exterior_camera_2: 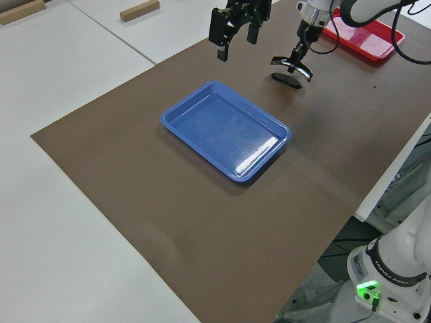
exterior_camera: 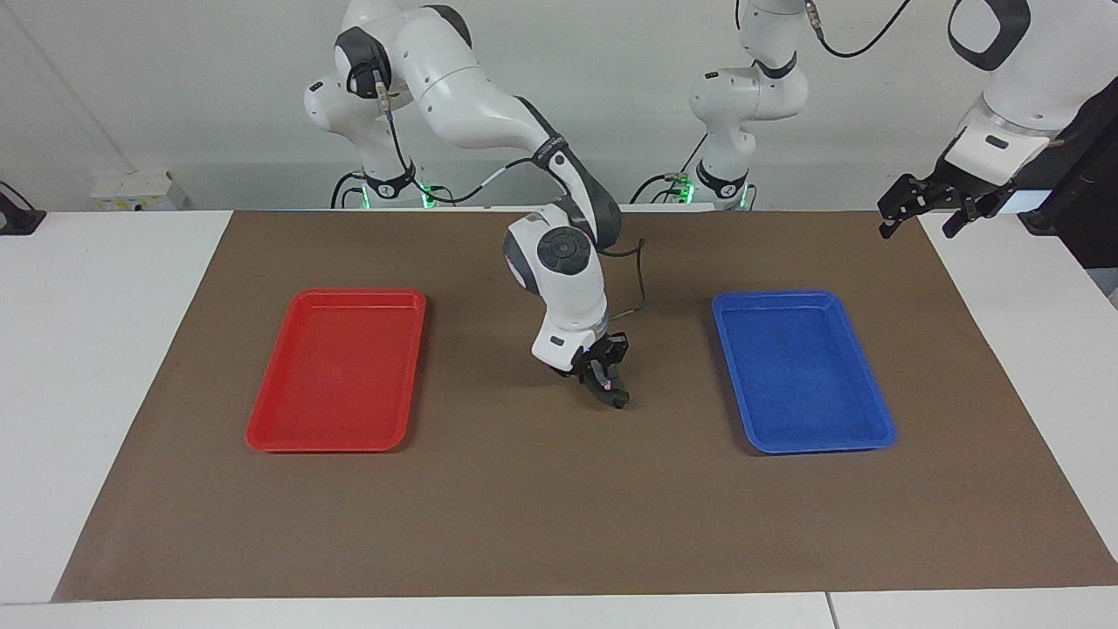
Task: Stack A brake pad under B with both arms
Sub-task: 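Lower the curved pad onto the dark pad and open the right gripper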
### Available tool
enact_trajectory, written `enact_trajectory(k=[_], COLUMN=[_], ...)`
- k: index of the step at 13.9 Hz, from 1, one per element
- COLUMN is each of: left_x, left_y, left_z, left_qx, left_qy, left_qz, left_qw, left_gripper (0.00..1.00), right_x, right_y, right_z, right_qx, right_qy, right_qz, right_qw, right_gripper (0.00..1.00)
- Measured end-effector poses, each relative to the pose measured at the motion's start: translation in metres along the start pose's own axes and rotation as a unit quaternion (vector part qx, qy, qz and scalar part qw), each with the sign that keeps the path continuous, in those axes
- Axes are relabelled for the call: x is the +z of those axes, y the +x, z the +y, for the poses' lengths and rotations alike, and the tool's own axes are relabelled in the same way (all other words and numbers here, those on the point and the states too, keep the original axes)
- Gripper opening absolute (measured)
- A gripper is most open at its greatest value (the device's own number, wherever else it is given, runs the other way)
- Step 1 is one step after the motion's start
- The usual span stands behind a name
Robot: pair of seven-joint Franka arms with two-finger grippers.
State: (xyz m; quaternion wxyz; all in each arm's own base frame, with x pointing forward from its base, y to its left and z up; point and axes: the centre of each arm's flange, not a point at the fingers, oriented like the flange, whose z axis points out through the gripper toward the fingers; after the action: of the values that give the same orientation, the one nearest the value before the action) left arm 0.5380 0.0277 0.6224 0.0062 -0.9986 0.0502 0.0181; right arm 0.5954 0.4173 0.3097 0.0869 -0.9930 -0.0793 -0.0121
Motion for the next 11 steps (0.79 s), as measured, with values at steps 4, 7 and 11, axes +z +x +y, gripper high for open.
enact_trajectory(k=[4, 7, 11], left_x=[0.000, 0.000, 0.000], left_y=[0.000, 0.000, 0.000], left_z=[-0.001, -0.002, -0.003], left_qx=[0.001, 0.000, -0.001], left_qy=[0.000, 0.000, 0.000], left_qz=[0.000, 0.000, 0.000], left_qw=[1.000, 1.000, 1.000], left_gripper=[1.00, 1.00, 1.00], right_x=[0.016, 0.017, 0.013], right_y=[0.000, -0.001, 0.002], right_z=[-0.013, -0.017, -0.018], right_qx=[-0.009, -0.012, -0.012], right_qy=[-0.001, -0.002, 0.001], right_qz=[-0.003, -0.003, 0.006], right_qw=[1.000, 1.000, 1.000], right_gripper=[0.43, 0.43, 0.43])
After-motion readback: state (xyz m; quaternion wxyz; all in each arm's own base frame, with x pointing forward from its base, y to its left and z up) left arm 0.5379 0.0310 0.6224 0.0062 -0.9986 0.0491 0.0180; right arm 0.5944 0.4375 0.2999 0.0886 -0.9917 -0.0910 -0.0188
